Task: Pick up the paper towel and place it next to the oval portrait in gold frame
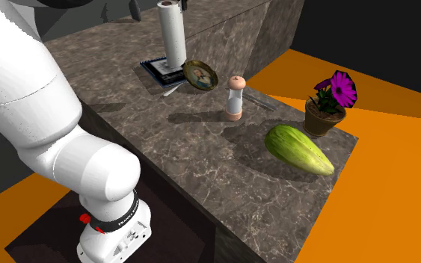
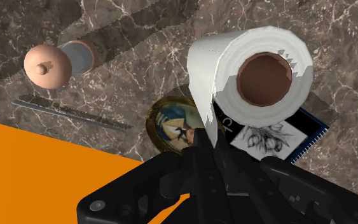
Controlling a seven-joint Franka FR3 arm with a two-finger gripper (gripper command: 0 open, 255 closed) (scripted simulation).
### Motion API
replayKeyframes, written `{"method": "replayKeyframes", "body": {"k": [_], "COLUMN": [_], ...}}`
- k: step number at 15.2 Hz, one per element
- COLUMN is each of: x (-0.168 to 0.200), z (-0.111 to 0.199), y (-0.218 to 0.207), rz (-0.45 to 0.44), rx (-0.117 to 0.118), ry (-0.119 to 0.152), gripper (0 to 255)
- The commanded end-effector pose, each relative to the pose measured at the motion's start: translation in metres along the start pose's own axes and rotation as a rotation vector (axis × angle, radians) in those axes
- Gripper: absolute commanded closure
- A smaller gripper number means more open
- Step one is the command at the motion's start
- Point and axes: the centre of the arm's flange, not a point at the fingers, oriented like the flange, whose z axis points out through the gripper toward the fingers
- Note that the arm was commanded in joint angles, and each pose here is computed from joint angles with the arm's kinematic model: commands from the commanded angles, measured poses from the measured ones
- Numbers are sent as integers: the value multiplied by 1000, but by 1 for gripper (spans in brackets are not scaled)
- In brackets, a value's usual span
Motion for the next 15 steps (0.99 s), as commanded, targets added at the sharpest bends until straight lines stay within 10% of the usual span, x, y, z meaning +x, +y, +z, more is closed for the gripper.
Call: {"method": "replayKeyframes", "body": {"k": [1,15], "x": [1,0], "z": [12,86], "y": [0,2], "rz": [0,0], "rx": [0,0], "ry": [1,1], "gripper": [255,255]}}
